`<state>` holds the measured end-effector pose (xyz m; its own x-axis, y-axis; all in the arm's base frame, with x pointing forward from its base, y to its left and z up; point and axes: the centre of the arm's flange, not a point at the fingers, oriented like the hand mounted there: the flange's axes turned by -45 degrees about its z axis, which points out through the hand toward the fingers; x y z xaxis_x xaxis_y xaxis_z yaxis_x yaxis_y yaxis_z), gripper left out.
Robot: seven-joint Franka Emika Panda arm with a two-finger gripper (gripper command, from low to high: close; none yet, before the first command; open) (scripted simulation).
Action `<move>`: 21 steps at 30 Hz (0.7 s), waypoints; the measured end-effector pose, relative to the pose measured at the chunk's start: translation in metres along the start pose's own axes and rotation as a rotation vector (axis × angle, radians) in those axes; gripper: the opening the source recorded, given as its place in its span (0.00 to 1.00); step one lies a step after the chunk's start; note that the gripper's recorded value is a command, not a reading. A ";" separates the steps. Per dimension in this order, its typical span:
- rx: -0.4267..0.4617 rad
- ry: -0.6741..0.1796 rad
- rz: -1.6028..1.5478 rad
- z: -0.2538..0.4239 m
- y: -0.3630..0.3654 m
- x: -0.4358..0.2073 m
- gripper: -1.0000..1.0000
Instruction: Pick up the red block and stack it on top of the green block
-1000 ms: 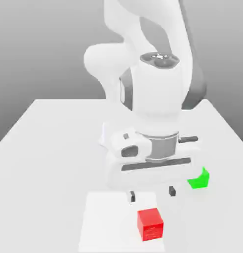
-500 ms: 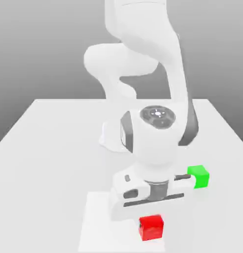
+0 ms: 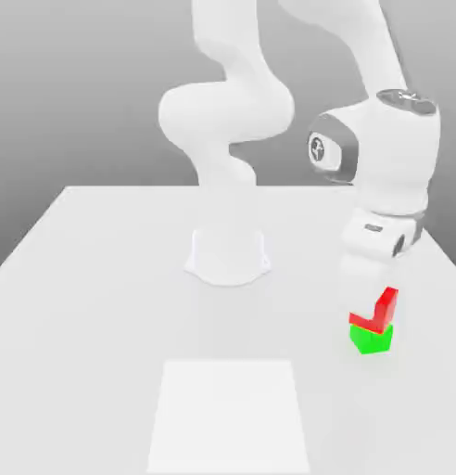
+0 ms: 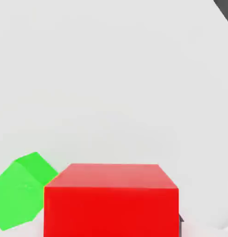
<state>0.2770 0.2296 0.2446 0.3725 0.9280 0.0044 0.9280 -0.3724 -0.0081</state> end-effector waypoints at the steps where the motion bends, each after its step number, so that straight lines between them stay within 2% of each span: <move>1: -0.003 -0.002 -0.078 -0.001 -0.016 0.000 0.00; 9: -0.010 -0.008 -0.176 0.056 -0.035 -0.001 0.00; 10: -0.009 -0.007 -0.176 0.062 -0.035 -0.002 1.00; 16: -0.008 -0.006 -0.178 0.065 -0.036 -0.002 1.00; 21: -0.012 -0.007 -0.180 0.032 -0.035 0.000 1.00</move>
<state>0.2441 0.2435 0.2128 0.2006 0.9797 -0.0026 0.9797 -0.2006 0.0039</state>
